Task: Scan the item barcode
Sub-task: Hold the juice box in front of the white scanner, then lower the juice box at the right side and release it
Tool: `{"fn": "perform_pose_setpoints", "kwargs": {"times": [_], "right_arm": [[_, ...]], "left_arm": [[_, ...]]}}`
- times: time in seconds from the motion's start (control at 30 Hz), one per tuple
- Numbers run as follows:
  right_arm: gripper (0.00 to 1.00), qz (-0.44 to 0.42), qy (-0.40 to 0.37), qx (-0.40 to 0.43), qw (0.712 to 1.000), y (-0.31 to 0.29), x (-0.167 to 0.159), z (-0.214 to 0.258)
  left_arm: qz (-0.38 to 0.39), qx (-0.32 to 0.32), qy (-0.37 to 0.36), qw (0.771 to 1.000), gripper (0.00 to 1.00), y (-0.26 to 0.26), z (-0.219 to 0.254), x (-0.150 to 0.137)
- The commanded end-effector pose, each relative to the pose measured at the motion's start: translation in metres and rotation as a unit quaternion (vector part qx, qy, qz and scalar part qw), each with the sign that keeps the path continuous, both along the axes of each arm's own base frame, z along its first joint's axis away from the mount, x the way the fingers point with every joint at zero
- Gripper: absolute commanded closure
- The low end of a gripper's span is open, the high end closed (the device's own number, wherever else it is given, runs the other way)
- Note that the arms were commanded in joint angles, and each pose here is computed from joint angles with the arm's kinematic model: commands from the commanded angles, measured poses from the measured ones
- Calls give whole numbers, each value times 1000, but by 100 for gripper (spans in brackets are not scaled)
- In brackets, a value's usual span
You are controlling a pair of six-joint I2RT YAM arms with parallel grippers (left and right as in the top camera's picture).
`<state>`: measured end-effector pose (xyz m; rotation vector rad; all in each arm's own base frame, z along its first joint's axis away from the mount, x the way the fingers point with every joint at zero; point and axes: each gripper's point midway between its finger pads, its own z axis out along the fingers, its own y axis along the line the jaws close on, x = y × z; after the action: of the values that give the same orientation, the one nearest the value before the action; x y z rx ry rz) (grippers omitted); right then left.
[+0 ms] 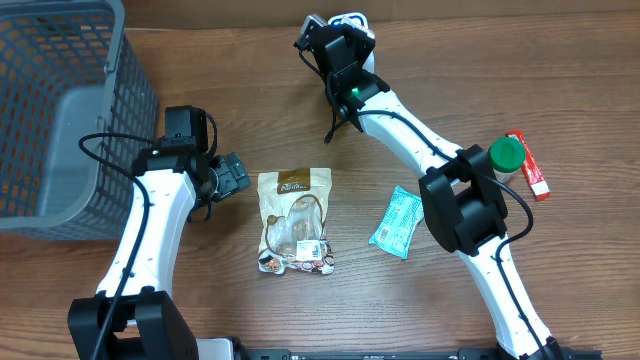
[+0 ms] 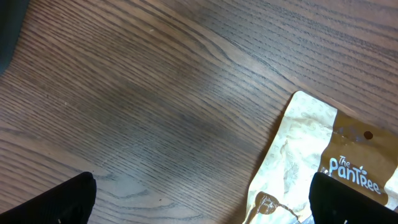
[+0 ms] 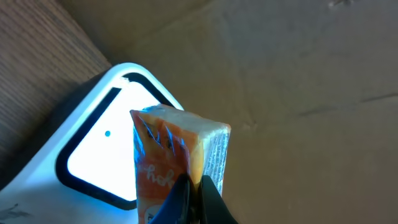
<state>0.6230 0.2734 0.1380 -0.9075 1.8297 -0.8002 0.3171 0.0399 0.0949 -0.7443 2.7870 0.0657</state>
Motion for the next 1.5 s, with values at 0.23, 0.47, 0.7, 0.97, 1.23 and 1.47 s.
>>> {"fn": "perform_pose_setpoints", "kwargs": {"times": [0.23, 0.47, 0.7, 0.97, 1.23, 1.47], "right_arm": [[96, -77, -27, 151, 985, -17, -19, 69], [96, -145, -8, 266, 953, -42, -61, 117], [97, -258, 121, 379, 881, -75, -138, 110], [96, -375, 353, 327, 793, -124, -228, 39], [96, -436, 386, 286, 761, -163, -245, -22], [96, -462, 390, 279, 746, -186, -251, -69]], "left_arm": [[-3, 7, -8, 1000, 0, 3, 5, 4], [-3, 7, -8, 1000, 0, 3, 5, 4], [-3, 7, -8, 1000, 0, 3, 5, 4], [-3, 7, -8, 1000, 0, 3, 5, 4], [-3, 7, -8, 1000, 0, 3, 5, 4], [-3, 7, -8, 1000, 0, 3, 5, 4]]}}
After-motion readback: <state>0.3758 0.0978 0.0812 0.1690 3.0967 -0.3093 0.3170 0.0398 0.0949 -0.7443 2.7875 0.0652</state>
